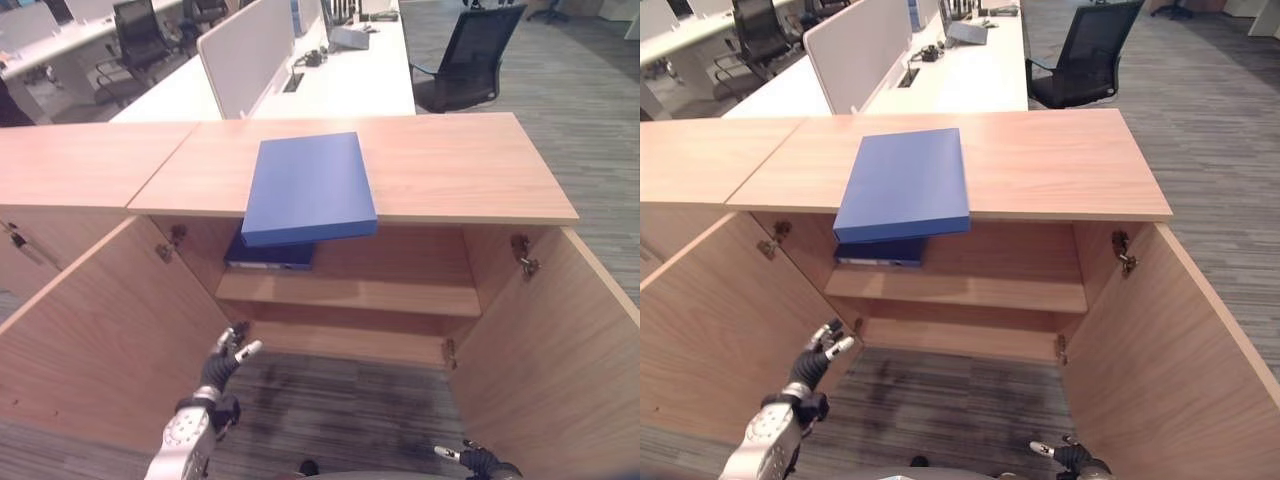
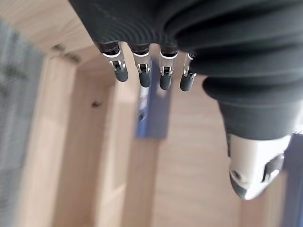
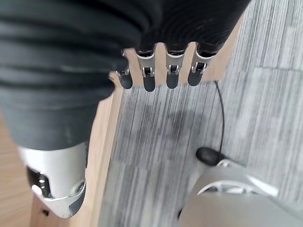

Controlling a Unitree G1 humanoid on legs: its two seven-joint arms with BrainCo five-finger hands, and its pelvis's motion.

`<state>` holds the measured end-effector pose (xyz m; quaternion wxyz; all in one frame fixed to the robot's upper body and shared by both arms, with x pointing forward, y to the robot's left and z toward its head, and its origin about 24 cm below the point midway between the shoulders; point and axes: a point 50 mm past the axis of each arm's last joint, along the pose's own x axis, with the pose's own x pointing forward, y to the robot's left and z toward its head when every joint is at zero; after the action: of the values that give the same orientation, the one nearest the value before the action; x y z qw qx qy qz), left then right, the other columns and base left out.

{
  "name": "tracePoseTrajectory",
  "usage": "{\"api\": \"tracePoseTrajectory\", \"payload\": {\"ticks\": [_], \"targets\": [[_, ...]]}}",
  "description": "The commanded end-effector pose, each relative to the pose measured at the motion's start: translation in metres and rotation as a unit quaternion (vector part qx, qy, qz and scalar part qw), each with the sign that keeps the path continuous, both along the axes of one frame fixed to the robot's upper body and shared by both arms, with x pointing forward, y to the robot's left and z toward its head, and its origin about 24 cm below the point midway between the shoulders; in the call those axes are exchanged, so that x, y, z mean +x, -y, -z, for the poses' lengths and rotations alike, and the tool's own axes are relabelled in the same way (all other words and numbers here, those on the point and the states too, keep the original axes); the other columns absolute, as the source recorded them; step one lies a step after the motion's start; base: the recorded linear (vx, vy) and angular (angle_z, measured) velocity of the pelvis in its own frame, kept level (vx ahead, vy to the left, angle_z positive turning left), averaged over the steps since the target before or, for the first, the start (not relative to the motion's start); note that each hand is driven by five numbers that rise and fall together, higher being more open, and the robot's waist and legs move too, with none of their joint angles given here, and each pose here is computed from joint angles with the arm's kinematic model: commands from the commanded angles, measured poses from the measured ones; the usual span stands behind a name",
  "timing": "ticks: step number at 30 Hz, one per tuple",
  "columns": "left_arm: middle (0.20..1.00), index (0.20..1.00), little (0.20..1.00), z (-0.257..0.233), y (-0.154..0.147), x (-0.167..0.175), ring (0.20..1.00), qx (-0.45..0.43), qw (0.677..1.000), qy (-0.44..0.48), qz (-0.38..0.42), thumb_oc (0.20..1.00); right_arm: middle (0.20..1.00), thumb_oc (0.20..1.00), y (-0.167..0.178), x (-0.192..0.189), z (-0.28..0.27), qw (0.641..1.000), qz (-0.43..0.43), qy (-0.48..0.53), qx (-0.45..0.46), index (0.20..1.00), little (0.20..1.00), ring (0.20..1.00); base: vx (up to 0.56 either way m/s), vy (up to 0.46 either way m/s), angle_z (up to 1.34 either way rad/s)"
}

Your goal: Put the empty folder in the office cabinet

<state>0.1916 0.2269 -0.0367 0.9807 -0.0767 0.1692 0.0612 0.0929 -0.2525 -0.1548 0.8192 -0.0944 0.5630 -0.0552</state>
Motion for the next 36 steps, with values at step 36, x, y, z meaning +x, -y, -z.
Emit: {"api": "tracePoseTrajectory", "payload": {"ticks": [36], "targets": [[1.000, 1.000, 1.000, -0.219, 0.076, 0.089, 1.000, 0.545, 0.675, 0.473, 0.153, 1.000, 1.000, 1.000, -0.036, -0.012, 0.013, 0.997, -0.062, -0.048, 0.016, 1.000, 1.000, 1.000, 0.00, -0.010, -0.04]]}}
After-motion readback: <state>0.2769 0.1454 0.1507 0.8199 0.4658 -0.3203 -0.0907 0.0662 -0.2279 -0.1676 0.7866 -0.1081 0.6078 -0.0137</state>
